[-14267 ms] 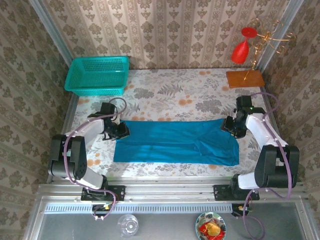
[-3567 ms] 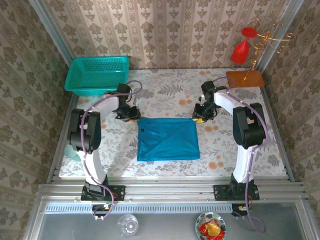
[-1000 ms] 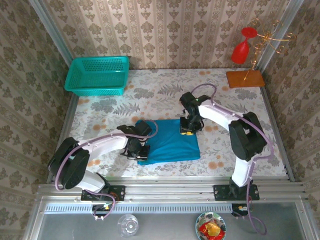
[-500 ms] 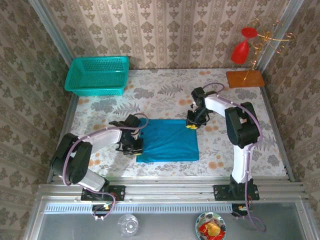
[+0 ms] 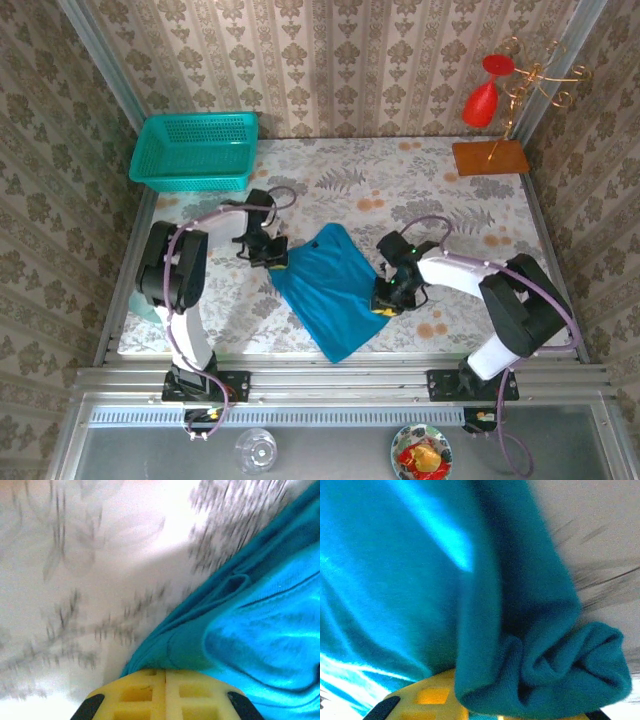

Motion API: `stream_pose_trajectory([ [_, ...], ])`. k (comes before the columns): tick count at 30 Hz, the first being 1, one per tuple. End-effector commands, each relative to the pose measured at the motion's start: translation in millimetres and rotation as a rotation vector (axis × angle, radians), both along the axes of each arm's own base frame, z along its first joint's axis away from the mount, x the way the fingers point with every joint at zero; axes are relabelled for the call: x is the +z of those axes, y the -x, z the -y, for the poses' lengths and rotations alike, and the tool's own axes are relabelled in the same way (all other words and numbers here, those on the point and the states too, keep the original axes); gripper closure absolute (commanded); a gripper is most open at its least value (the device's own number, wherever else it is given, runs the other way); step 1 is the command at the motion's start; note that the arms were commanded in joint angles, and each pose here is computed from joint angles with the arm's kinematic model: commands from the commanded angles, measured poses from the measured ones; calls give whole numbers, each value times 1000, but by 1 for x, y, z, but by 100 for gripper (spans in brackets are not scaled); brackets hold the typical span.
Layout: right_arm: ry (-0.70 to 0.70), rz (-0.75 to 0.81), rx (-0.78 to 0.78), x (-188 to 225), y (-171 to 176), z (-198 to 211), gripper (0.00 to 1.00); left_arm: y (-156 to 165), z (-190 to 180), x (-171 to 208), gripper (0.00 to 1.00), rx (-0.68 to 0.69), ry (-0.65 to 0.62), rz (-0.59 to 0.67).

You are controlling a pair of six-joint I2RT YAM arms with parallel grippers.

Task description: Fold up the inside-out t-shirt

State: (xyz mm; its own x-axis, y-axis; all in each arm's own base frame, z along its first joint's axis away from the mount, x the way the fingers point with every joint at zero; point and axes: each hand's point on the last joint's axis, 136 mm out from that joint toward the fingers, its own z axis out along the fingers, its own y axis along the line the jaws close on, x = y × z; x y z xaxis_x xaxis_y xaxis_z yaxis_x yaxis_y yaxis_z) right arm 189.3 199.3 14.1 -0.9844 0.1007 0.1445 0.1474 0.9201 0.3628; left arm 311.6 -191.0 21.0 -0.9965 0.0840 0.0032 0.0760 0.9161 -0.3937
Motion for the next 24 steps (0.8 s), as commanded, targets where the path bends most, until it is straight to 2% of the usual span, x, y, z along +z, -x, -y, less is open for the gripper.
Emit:
stream_pose_trajectory([
  [1,-17,-59,-45,-11,24,-29,77,-37,-12,-24,92,-43,-95,78],
  [7,-102,-41,65,9,24,-91,76,-86,29,-16,91,-83,24,138],
  [11,-103,32,81,36,3,-90,74,-101,41,6,87,-92,59,205],
  [14,-96,75,63,54,-15,-75,73,-104,41,40,84,-85,73,281],
  [18,-94,103,38,62,-34,-55,73,-88,37,74,82,-92,65,324],
  [24,-92,7,114,44,-14,-57,73,-31,36,81,85,-117,39,264],
])
